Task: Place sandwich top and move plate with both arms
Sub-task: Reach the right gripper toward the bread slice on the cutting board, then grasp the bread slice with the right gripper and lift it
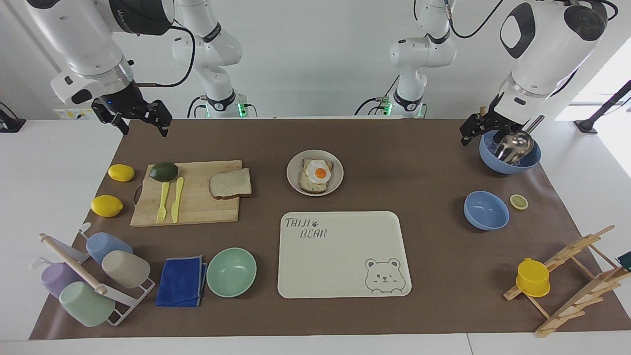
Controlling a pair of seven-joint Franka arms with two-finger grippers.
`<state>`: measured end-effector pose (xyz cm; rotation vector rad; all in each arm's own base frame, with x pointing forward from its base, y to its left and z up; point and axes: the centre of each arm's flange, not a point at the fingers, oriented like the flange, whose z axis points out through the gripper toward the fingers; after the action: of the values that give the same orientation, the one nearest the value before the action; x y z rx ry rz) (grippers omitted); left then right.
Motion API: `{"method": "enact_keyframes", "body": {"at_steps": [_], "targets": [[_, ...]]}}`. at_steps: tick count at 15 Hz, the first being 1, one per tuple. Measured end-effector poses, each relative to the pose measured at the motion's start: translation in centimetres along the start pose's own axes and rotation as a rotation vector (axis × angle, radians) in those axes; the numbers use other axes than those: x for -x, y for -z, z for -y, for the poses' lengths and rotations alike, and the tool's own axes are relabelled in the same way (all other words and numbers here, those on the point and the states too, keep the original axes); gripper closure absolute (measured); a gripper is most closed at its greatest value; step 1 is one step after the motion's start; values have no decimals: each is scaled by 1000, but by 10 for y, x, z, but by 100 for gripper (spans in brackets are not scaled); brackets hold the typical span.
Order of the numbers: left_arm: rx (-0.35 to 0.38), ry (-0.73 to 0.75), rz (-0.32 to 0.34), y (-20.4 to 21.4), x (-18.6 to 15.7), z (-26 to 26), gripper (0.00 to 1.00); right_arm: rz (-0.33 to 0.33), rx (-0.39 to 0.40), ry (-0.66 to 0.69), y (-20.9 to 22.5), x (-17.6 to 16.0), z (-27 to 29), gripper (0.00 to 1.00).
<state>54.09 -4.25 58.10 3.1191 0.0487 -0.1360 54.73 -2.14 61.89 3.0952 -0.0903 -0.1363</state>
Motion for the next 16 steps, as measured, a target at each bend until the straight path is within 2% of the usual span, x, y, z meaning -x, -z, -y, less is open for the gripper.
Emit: {"method": "enact_keyframes", "body": {"at_steps": [6,10,13,16], "targets": [[0,0,0,0,0,0,0,-1,-1,-64,0,0,-4,0],[0,0,0,0,0,0,0,19,0,-54,-5,1,1,0],[0,0,0,0,0,0,0,13,4,25,-9,2,37,0],[0,0,0,0,0,0,0,-28,9,85,-38,8,116,0]]}}
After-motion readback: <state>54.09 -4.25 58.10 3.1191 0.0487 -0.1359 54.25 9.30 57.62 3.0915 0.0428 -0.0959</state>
